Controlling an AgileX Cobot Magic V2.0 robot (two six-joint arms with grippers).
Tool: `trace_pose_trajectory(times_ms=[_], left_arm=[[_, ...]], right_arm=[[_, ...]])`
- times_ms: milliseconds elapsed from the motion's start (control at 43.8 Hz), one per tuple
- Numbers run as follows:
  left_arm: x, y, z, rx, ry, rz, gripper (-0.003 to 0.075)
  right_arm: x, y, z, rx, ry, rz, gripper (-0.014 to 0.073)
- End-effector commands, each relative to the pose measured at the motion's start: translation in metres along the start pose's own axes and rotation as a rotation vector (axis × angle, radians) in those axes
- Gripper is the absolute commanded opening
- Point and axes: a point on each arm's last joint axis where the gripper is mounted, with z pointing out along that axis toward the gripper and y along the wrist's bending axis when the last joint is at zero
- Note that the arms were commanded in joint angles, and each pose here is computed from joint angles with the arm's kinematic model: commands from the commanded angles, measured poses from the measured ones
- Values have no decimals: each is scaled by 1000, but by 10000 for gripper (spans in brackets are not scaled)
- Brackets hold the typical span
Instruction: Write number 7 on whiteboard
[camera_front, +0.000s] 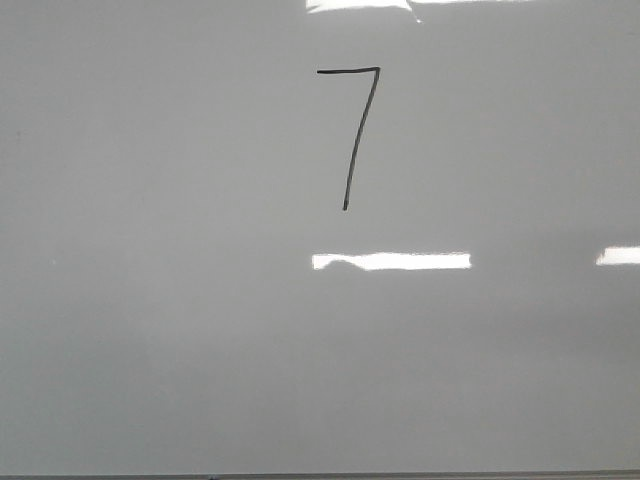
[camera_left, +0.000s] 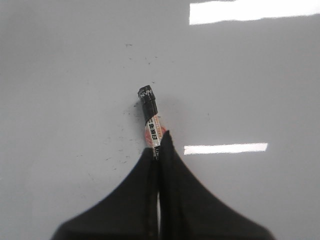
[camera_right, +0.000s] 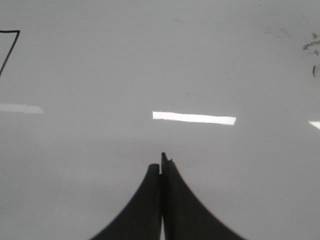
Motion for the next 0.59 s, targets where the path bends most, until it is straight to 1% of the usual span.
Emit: trace_pose_trajectory(times_ms=[0, 343, 480, 571], left_arm=[[-8, 1, -2, -6, -104, -14, -20], [-8, 1, -2, -6, -104, -14, -20], [-8, 1, -2, -6, -104, -14, -20], [-8, 1, -2, -6, -104, -14, -20]], right_arm=[[-11, -1, -2, 16, -140, 4, -69], [-11, -1, -2, 16, -139, 4, -69], [-13, -1, -3, 8, -163, 46, -69], [-13, 0, -3, -9, -163, 46, -69]])
